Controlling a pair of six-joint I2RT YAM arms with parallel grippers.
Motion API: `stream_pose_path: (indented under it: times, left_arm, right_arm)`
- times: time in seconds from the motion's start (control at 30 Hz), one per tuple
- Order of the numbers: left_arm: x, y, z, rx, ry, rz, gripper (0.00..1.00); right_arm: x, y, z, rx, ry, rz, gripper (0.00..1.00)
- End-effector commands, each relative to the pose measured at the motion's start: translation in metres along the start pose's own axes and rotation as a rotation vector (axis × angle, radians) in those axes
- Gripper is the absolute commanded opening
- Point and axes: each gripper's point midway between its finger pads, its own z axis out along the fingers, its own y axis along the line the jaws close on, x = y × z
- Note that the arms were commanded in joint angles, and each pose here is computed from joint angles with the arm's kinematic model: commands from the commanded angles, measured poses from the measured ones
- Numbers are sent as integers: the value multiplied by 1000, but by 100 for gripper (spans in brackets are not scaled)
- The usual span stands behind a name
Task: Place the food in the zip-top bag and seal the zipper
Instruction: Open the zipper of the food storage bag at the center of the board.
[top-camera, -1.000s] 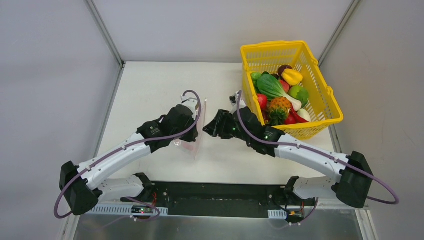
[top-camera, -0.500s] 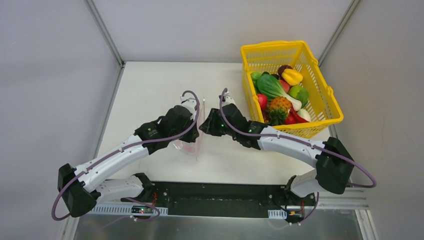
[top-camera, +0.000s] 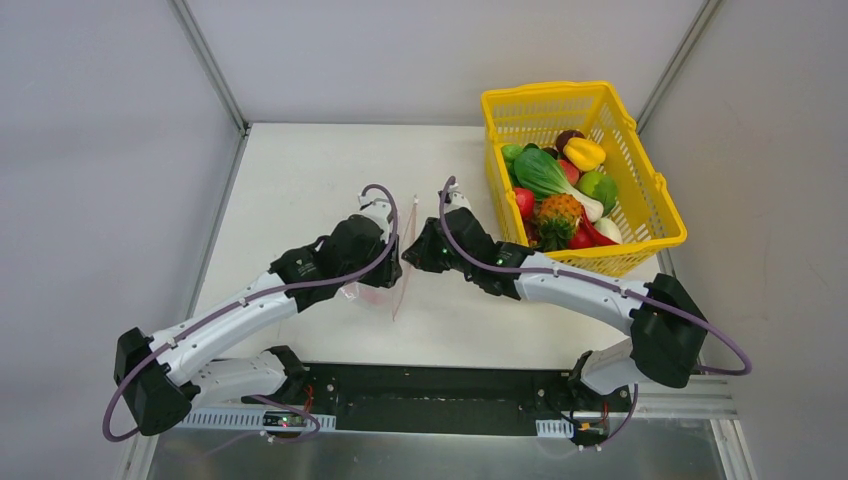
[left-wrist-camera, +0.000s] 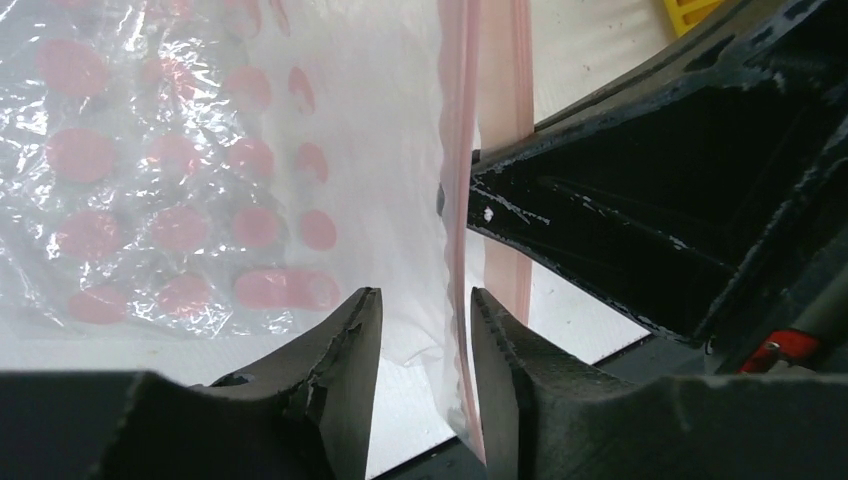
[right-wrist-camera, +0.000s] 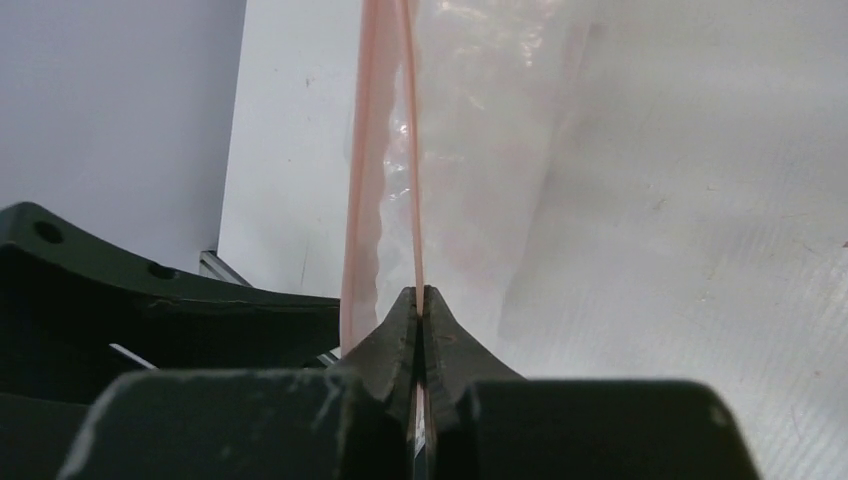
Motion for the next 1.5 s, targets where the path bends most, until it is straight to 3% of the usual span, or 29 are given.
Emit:
stream_pose_path:
  times: [0.0,0.27,0.47,0.63,0.8,1.13,1.3,1.47]
  left_arm:
    - [3,-4,7,6,-31,-28,41]
    - [19,8,13,-66,-42,-61,38]
    - [3,28,-7,-163,-114,-61,0]
    - [-26,57,-46,-325,-207,-69,0]
    - [-41,72,-74,-429,-231,-85,0]
    - [-29,59,-53,-450,-144,-93,0]
    - [-17,47,-30,-381,-146,-169,0]
    - [-19,42,-24,-364,-156,-182,0]
  right_arm:
    - [-16,29,-11,-109,-45,87,0]
    - [-26,21,-18,-87,-101,115,0]
    - [-18,3,-17,-41,-79,47,0]
    - [-2,-40,-14,143,-12,-76,0]
    - [-13,-43,-22,166,-53,-104,0]
    - [-32,-24,-24,131,-47,-113,0]
    - [-36,-16,-33,48,2,-82,7]
    - [-40,5,-55,-67,41,-89,32]
